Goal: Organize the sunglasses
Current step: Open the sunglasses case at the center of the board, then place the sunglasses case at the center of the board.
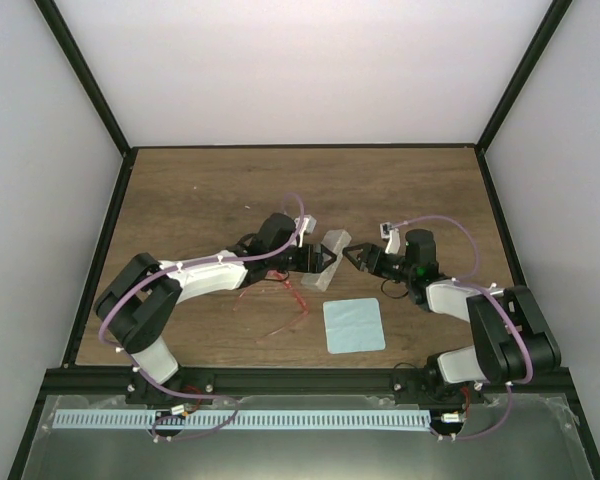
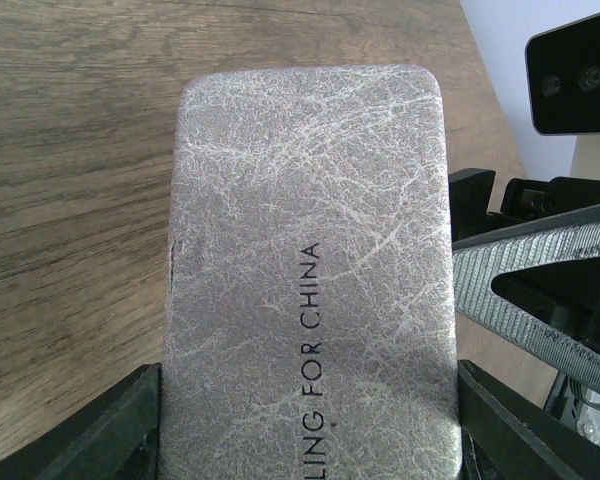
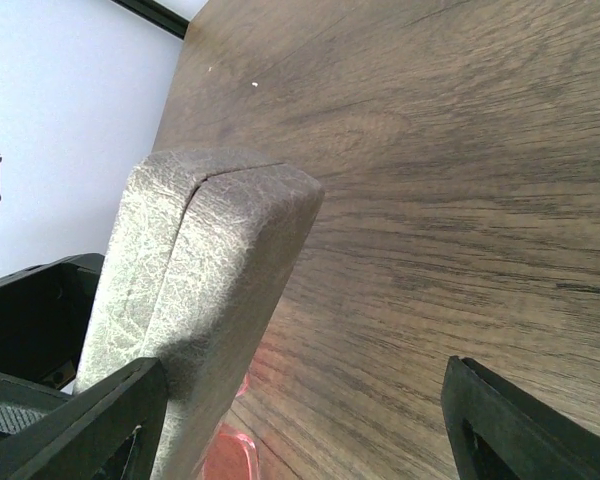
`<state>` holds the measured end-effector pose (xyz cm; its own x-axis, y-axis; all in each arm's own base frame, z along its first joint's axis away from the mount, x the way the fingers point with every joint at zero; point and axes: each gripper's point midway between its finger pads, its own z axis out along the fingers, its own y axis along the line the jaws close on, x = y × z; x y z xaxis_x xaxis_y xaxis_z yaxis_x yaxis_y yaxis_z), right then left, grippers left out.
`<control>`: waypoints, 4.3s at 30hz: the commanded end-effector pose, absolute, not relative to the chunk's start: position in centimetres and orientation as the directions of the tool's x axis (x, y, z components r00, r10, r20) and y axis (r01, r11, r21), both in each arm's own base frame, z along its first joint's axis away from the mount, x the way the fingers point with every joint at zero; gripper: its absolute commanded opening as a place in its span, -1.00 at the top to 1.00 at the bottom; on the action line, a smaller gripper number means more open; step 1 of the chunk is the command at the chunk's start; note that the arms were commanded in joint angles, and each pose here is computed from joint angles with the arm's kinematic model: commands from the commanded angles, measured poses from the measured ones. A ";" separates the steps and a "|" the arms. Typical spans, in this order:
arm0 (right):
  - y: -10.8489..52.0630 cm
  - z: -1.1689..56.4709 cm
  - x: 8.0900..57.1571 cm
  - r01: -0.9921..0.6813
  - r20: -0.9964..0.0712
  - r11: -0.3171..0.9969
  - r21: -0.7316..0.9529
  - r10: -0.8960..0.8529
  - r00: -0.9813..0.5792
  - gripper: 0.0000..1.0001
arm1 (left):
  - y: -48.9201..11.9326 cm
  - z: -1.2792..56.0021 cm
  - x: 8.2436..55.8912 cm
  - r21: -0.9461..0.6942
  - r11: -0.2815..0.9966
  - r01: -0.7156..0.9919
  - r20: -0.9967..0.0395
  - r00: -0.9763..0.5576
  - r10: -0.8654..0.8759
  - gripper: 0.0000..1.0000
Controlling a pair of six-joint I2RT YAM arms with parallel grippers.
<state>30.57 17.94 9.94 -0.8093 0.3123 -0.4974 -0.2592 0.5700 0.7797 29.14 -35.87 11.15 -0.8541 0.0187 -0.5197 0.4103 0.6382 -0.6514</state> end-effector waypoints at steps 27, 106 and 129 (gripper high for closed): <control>18.1 8.6 31.5 -0.228 -0.467 0.591 0.774 0.288 -0.836 -0.59 | -37.3 15.2 28.4 -0.713 0.504 0.488 -0.567 -0.824 -0.004 -0.17; 17.8 10.7 31.9 -0.261 -0.583 0.696 0.669 0.272 -0.766 -0.78 | -37.0 17.1 30.4 -0.690 0.509 0.514 -0.626 -0.777 -0.064 -0.20; 11.9 8.8 33.3 0.054 -0.586 0.840 0.540 0.421 -0.693 -0.72 | -38.9 8.2 33.5 -0.738 0.568 0.364 -0.441 -0.897 0.002 -0.30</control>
